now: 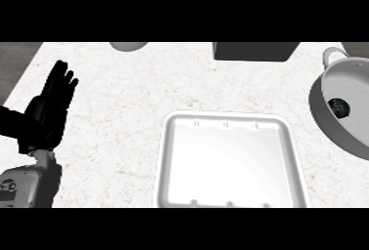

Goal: Pick the eggplant from the tray and place it in the pot

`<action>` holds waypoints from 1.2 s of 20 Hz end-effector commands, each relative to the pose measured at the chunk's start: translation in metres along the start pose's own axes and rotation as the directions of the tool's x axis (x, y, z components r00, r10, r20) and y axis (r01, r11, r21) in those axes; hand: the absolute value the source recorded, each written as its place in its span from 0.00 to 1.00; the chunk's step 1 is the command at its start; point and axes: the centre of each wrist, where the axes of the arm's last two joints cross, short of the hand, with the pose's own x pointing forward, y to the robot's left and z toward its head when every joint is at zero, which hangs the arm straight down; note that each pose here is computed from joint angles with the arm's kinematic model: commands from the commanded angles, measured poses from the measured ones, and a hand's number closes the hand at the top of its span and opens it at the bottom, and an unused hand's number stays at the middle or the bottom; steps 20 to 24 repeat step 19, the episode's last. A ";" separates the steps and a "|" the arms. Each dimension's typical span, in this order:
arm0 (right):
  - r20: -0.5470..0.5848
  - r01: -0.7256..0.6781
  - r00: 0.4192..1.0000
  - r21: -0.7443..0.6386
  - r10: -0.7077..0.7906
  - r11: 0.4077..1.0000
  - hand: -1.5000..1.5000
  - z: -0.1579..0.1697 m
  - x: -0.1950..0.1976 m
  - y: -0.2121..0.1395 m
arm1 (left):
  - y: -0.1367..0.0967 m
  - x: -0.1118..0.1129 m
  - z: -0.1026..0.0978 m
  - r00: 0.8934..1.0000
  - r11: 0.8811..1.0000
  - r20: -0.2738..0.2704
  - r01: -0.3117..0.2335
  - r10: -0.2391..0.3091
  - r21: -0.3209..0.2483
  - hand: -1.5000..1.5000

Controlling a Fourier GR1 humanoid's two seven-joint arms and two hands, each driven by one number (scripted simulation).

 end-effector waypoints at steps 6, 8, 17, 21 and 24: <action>-0.002 0.069 0.998 -0.012 -0.069 0.998 0.00 0.031 0.022 -0.071 | 0.007 0.004 -0.002 1.000 1.000 0.005 -0.006 0.006 0.007 0.50; 0.007 0.072 0.997 0.001 -0.072 0.997 0.00 0.037 0.021 -0.077 | 0.000 0.003 0.001 1.000 1.000 -0.007 -0.014 0.014 -0.008 0.50; -0.004 0.040 0.999 0.030 -0.040 0.999 0.00 0.056 0.023 -0.096 | 0.006 -0.006 0.001 1.000 1.000 -0.013 -0.016 0.016 0.001 0.50; -0.018 0.037 0.999 0.025 -0.037 0.999 0.00 0.062 0.021 -0.099 | 0.007 -0.009 0.001 1.000 1.000 -0.003 -0.013 0.013 -0.002 0.50; -0.018 0.037 0.999 0.025 -0.037 0.999 0.00 0.062 0.021 -0.099 | 0.007 -0.009 0.001 1.000 1.000 -0.003 -0.013 0.013 -0.002 0.50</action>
